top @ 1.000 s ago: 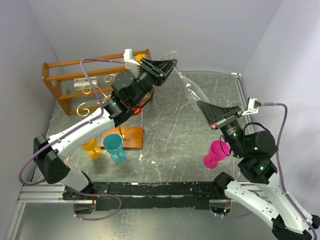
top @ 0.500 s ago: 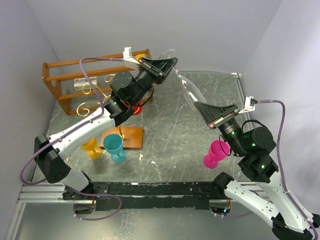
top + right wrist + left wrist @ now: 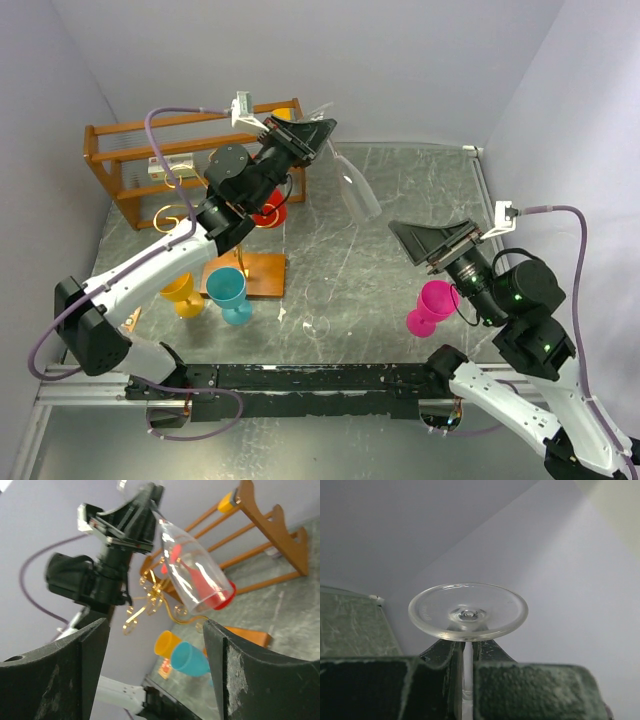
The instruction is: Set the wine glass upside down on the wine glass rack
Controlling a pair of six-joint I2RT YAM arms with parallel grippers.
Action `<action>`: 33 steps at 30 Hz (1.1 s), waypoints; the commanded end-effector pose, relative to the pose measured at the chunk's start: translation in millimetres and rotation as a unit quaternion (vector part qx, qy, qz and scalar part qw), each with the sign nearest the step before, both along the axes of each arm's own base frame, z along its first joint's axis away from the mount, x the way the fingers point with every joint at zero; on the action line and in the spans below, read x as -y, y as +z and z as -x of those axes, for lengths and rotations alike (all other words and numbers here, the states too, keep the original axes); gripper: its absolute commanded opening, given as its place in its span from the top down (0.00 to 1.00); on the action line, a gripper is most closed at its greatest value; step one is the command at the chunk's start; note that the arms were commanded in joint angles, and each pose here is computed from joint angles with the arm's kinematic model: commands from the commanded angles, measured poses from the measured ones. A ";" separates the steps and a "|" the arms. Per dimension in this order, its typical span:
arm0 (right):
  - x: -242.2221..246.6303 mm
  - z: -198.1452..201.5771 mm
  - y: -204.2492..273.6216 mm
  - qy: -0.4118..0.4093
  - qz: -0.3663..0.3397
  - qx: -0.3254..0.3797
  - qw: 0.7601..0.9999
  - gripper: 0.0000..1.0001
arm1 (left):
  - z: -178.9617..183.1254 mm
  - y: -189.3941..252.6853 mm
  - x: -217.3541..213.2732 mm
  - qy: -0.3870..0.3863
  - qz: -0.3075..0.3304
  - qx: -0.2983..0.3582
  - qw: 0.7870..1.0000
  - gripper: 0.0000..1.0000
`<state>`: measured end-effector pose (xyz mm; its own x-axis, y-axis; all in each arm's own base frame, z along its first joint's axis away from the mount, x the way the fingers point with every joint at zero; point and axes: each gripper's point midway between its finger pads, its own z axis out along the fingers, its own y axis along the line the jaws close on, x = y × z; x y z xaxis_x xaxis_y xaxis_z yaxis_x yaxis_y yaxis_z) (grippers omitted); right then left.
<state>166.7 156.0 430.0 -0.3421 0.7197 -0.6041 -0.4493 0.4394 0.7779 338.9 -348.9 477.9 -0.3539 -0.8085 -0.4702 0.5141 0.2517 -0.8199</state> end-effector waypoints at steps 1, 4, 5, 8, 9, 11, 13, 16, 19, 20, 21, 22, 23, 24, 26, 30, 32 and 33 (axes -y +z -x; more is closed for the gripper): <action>7.7 5.3 -22.9 -0.004 0.107 0.015 0.994 0.24 | 30.3 36.2 -15.8 -0.004 -0.051 0.112 0.992 0.93; 6.0 11.0 -16.4 0.012 0.147 0.053 0.988 0.24 | 49.9 38.9 -9.6 -0.037 -0.093 0.172 0.980 0.93; 1.6 14.2 -11.0 0.027 0.154 0.076 0.985 0.24 | 56.6 39.2 -7.4 -0.048 -0.106 0.191 0.975 0.93; -10.8 20.3 10.4 0.059 0.164 0.129 0.976 0.24 | 72.8 36.8 -4.4 -0.076 -0.127 0.229 0.962 0.93; -15.2 21.0 16.4 0.069 0.167 0.141 0.973 0.24 | 77.3 35.2 -2.7 -0.087 -0.134 0.237 0.958 0.93; -25.9 18.9 26.5 0.086 0.173 0.157 0.969 0.24 | 87.3 36.1 0.1 -0.107 -0.149 0.260 0.948 0.93; -34.8 14.5 33.0 0.095 0.174 0.169 0.965 0.25 | 95.5 35.3 3.9 -0.128 -0.161 0.277 0.939 0.93; -50.8 6.5 38.0 0.113 0.175 0.181 0.961 0.29 | 106.6 35.0 8.3 -0.156 -0.167 0.296 0.928 0.93; -62.3 -5.7 40.6 0.114 0.179 0.184 0.960 0.33 | 116.1 33.8 12.8 -0.185 -0.172 0.309 0.917 0.93; -64.4 -9.9 42.0 0.110 0.177 0.185 0.960 0.35 | 118.2 33.3 13.4 -0.191 -0.172 0.311 0.915 0.93; -66.6 -13.5 42.2 0.107 0.175 0.185 0.961 0.36 | 120.1 32.2 14.1 -0.196 -0.172 0.312 0.913 0.93; -69.3 -17.3 44.0 0.105 0.170 0.188 0.962 0.37 | 121.4 31.3 14.3 -0.199 -0.173 0.313 0.912 0.93; -71.6 -19.0 45.8 0.105 0.165 0.192 0.962 0.38 | 121.5 29.6 14.8 -0.202 -0.174 0.312 0.912 0.93; -74.5 -20.7 45.5 0.107 0.161 0.194 0.962 0.39 | 123.4 28.6 15.4 -0.207 -0.176 0.314 0.910 0.93; -79.6 -23.6 45.6 0.110 0.150 0.197 0.963 0.42 | 126.2 26.4 15.9 -0.215 -0.176 0.313 0.908 0.93; -88.6 -36.8 31.9 0.108 0.147 0.176 0.967 0.50 | 131.4 23.5 13.5 -0.222 -0.171 0.312 0.908 0.93; -93.4 -40.3 23.1 0.113 0.147 0.169 0.968 0.53 | 133.9 23.9 11.6 -0.224 -0.169 0.313 0.907 0.93; -95.9 -40.8 20.0 0.118 0.144 0.168 0.968 0.54 | 135.8 23.4 11.1 -0.227 -0.169 0.313 0.907 0.93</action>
